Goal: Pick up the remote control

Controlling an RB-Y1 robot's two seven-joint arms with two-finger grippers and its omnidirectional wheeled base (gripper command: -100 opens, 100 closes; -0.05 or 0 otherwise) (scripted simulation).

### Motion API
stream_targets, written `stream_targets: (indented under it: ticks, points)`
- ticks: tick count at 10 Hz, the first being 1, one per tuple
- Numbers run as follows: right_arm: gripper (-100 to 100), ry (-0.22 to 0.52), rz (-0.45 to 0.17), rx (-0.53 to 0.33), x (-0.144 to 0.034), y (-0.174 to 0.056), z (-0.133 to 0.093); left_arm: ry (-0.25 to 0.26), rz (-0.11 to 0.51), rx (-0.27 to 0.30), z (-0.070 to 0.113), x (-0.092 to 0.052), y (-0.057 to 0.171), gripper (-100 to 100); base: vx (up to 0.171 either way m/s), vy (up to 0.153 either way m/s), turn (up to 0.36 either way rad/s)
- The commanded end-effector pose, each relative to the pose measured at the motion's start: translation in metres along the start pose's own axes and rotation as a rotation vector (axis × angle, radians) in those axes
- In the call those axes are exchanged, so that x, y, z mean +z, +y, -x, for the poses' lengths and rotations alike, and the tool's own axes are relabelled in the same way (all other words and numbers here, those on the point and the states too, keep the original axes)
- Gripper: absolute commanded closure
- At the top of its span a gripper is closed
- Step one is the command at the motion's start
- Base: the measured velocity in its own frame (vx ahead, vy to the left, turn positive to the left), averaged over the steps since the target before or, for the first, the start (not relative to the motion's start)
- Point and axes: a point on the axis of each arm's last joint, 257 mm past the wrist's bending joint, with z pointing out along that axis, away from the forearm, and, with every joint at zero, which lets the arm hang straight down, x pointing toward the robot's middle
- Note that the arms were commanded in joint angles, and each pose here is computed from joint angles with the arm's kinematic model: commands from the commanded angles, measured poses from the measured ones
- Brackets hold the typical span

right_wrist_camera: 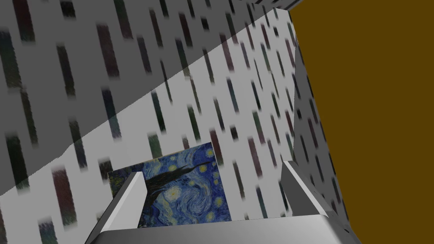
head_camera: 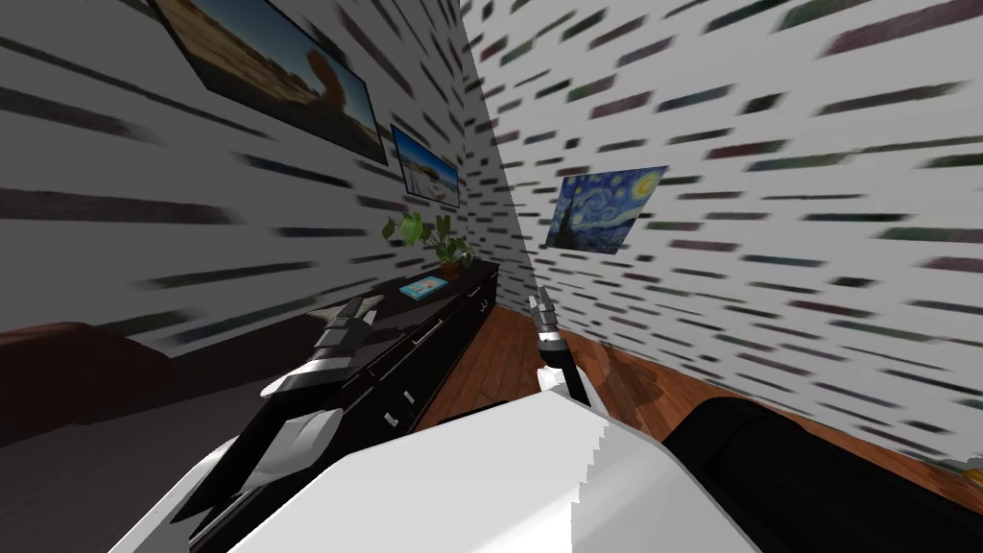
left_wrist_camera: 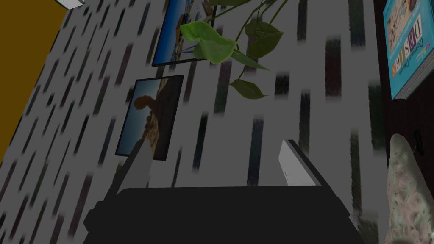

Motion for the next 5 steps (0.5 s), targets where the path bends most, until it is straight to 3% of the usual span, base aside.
stream_targets:
  ticks: [1,5]
  points:
    - [0,0.000,0.000,0.000,0.000,0.000,0.000,0.003,0.047,0.002,0.005,0.003,0.013,-100,0.013,-0.063,-0.061]
    - [0,0.000,0.000,0.000,0.000,0.000,0.000,0.011,0.170,0.009,0.025,0.010,0.052,-100,0.025,-0.077,-0.093]
